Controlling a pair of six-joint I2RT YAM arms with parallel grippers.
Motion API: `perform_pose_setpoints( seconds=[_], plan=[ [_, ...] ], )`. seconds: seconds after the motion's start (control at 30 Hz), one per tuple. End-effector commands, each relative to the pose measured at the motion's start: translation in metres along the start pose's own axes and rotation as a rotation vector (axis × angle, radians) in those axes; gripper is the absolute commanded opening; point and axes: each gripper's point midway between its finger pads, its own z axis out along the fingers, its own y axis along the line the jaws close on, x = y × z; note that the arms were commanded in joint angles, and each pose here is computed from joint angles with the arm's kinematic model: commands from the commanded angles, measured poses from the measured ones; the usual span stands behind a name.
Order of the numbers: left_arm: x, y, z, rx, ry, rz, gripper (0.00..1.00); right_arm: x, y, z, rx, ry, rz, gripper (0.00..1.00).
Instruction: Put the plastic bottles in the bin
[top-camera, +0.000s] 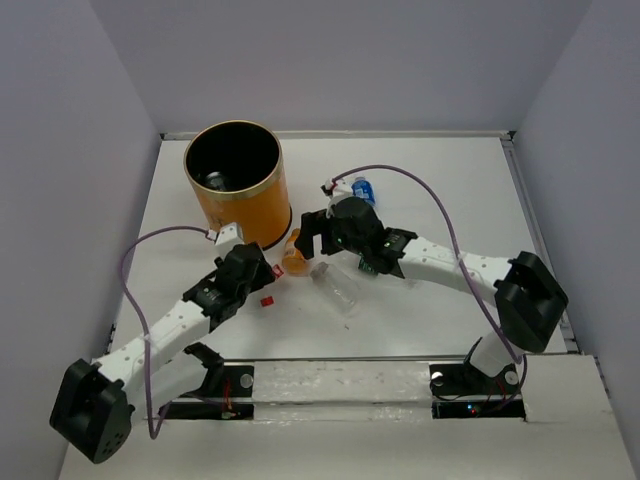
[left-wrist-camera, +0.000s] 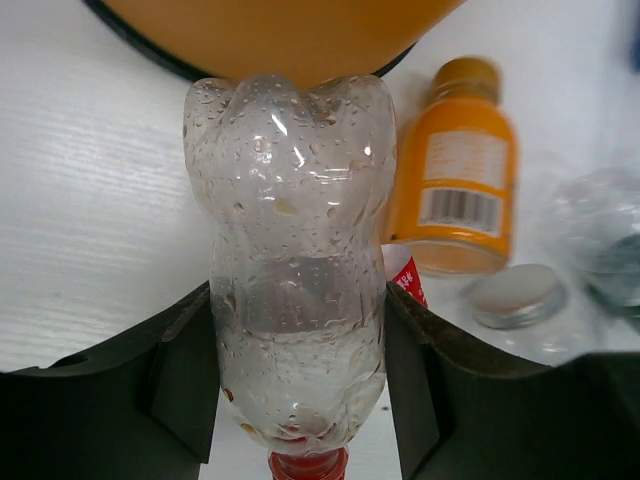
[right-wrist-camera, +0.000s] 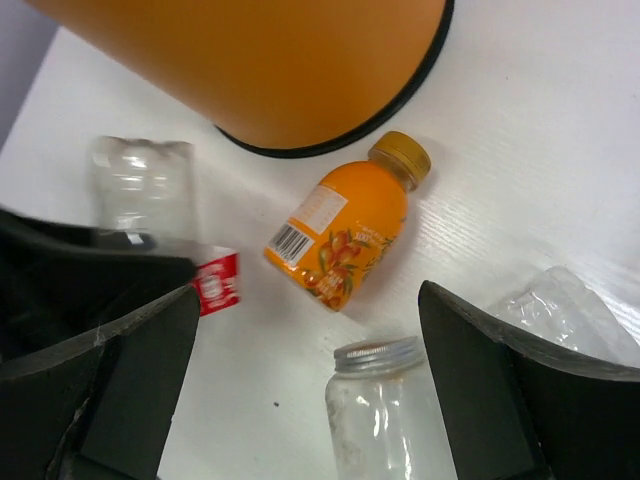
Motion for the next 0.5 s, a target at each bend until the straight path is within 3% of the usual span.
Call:
perform_pose_setpoints(
  seconds=[0.0, 0.17, 0.33, 0.47],
  plan=[
    [-0.06, -0.026, -0.051, 0.124, -0.152, -0.072, 0.48, -0.023, 0.0, 0.02, 0.079, -0.052, 0.073, 0.96],
    [-0.133, -0.047, -0.128, 0.281, -0.342, -0.133, 0.48, -0.002, 0.0, 0.044, 0.104, 0.013, 0.113, 0.98],
    [-0.207, -0.065, -0.184, 0.316, -0.526, -0.124, 0.48, 0.005, -0.003, 0.061, 0.13, 0.033, 0.145, 0.99],
    [-0.254, -0.088, -0.185, 0.275, -0.642, -0.095, 0.5, 0.022, 0.0, 0.076, 0.135, 0.074, 0.175, 1.0]
  ],
)
